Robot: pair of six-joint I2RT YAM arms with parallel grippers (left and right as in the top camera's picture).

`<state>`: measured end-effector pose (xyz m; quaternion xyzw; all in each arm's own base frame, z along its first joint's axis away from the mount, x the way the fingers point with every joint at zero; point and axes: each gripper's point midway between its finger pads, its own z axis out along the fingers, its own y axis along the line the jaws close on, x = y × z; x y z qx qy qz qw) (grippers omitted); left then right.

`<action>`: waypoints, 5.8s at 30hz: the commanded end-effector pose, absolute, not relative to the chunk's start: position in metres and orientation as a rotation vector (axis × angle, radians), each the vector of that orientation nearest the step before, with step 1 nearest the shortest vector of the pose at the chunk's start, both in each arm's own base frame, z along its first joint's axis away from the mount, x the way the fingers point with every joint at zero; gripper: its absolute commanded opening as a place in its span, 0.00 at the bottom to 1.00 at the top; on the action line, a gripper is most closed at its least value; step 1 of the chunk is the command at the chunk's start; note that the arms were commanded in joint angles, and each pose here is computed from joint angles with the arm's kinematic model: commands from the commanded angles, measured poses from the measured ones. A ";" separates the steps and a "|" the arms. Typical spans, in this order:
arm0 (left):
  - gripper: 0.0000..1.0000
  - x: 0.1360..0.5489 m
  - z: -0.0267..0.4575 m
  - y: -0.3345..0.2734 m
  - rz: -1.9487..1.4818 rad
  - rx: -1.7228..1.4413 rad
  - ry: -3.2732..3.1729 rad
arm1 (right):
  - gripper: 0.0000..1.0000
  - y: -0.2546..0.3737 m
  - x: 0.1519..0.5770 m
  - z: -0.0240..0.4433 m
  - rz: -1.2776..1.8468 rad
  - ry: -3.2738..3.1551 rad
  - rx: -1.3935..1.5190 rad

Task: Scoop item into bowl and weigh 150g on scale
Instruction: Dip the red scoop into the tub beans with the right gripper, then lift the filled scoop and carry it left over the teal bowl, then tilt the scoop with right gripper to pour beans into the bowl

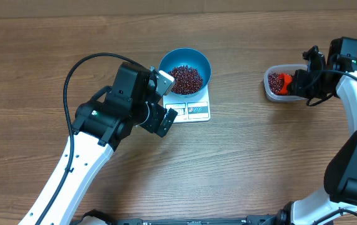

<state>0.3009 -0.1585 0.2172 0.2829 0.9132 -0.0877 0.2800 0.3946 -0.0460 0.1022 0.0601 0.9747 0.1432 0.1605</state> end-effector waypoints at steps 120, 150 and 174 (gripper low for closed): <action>1.00 0.300 0.217 -0.157 -0.220 0.778 2.439 | 0.04 0.150 0.414 0.219 1.349 2.353 -0.297; 1.00 0.300 0.217 -0.157 -0.219 0.778 2.439 | 0.04 0.210 0.421 0.206 0.838 2.468 -0.492; 1.00 0.300 0.217 -0.157 -0.219 0.778 2.439 | 0.04 0.222 0.414 0.201 0.772 2.469 -0.578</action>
